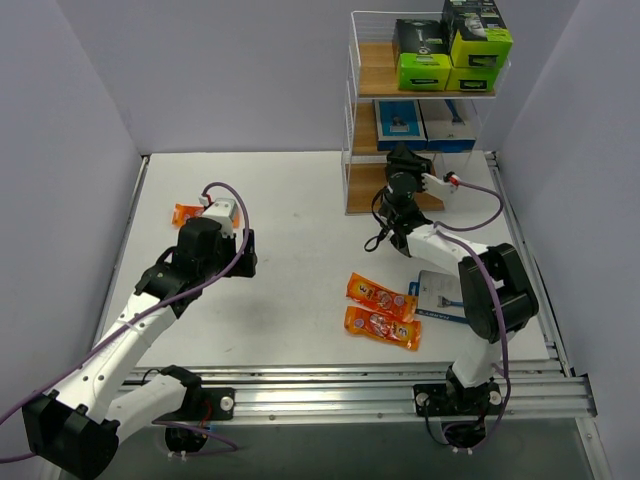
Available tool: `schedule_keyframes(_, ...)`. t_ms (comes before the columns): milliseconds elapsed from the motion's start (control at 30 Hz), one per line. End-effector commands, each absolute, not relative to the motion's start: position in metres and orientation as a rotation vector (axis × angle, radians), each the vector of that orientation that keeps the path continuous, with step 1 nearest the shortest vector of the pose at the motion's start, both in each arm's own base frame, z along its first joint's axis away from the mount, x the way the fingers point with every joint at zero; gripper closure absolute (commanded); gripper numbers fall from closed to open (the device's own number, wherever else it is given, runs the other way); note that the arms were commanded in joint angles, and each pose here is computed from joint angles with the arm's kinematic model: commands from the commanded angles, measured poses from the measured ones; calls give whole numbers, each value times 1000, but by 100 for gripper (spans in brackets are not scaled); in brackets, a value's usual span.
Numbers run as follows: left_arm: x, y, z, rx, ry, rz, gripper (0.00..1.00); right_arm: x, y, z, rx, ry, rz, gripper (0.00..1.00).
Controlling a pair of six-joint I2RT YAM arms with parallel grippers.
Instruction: Place and organize the shaving razors onto the shelf
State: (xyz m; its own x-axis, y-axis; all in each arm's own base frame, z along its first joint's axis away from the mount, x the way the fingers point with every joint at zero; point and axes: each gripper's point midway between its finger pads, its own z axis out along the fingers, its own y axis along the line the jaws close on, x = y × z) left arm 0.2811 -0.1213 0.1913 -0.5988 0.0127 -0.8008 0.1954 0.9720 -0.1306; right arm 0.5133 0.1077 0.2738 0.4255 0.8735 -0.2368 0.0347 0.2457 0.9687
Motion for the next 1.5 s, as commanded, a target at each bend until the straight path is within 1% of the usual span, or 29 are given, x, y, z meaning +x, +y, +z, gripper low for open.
schedule_keyframes(0, 290, -128, 215, 151, 2127, -289, 4, 504, 98, 309, 1175, 889, 753, 69)
schedule_keyframes(33, 290, -128, 215, 151, 2126, -289, 4, 503, 98, 309, 1170, 891, 750, 68)
schedule_keyframes(167, 289, -128, 216, 153, 2124, -289, 4, 495, 96, 317, 1149, 884, 757, 54)
schedule_keyframes(367, 288, -125, 221, 145, 2108, -282, 4, 484, 95, 320, 1130, 923, 741, 44)
schedule_keyframes(533, 287, -120, 225, 133, 2093, -263, 4, 469, 88, 319, 1119, 941, 723, 40)
schedule_keyframes(667, 287, -117, 226, 126, 2088, -247, 4, 449, 82, 327, 1092, 975, 695, 40)
schedule_keyframes(800, 288, -114, 227, 118, 2086, -233, 4, 431, 81, 321, 1050, 1052, 667, 40)
schedule_keyframes(1000, 288, -111, 229, 109, 2085, -220, 4, 401, 90, 285, 913, 1309, 599, 40)
schedule_keyframes(1200, 287, -111, 229, 112, 2082, -228, 4, 363, 85, 231, 801, 1643, 424, 38)
schedule_keyframes(1333, 288, -115, 227, 124, 2091, -245, 4, 333, 76, 189, 763, 1880, 312, 31)
schedule_keyframes(1367, 288, -116, 227, 128, 2094, -251, 4, 327, 73, 178, 758, 1931, 282, 25)
schedule_keyframes(1433, 288, -118, 225, 136, 2103, -259, 4, 313, 70, 153, 727, 2050, 233, 19)
schedule_keyframes(1467, 288, -118, 223, 137, 2106, -260, 4, 308, 72, 144, 716, 2092, 232, 18)
